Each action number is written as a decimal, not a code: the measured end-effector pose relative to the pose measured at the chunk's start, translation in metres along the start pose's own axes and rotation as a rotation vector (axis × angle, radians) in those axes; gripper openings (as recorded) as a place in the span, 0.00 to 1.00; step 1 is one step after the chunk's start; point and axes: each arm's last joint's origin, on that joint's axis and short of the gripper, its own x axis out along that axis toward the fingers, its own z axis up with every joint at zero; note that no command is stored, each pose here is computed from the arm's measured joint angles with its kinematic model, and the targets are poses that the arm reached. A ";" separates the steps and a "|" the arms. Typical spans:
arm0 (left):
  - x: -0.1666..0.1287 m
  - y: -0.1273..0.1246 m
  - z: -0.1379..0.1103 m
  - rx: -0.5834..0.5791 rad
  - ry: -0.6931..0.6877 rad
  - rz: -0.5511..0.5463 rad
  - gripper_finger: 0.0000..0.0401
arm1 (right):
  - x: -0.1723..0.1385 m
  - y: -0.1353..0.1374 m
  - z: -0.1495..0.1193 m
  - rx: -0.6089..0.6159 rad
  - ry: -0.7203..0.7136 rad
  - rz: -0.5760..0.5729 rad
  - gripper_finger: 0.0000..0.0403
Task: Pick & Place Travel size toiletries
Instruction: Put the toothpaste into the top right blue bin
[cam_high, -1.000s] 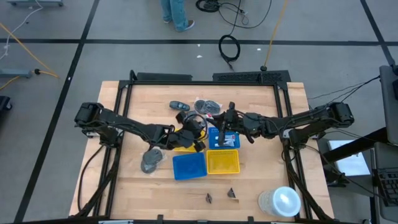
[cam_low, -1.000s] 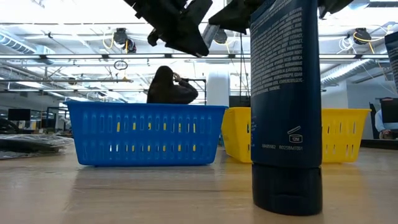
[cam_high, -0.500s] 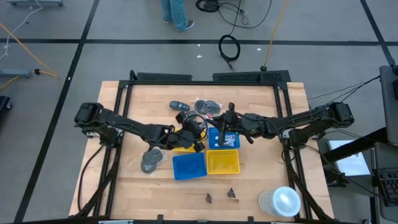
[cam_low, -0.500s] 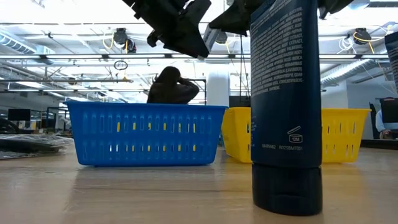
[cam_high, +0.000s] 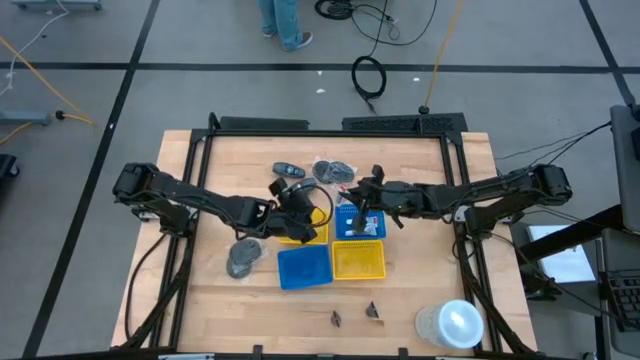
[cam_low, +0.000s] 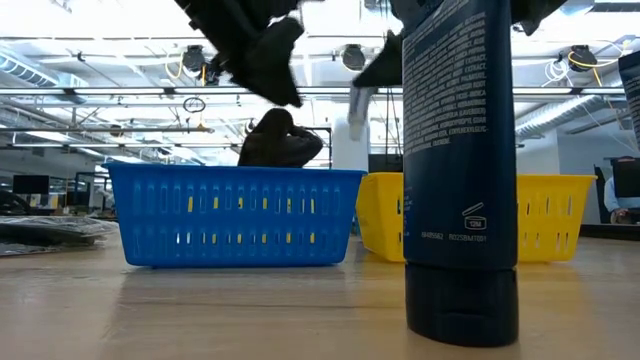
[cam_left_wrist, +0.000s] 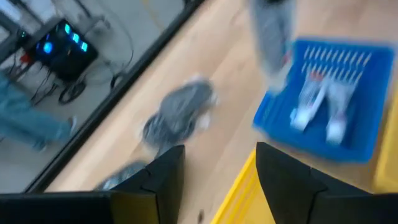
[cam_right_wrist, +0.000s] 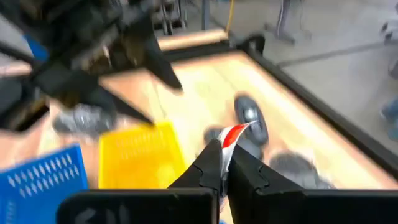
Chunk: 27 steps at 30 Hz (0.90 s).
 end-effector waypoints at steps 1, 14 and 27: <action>0.000 0.002 -0.003 -0.001 0.025 0.010 0.49 | 0.000 -0.001 -0.003 -0.004 0.029 -0.005 0.00; -0.002 0.007 -0.013 -0.040 0.110 0.049 0.49 | -0.004 -0.007 -0.029 -0.038 0.287 -0.062 0.00; -0.002 0.007 -0.012 -0.044 0.107 0.047 0.49 | -0.006 -0.009 -0.035 -0.050 0.354 -0.078 0.03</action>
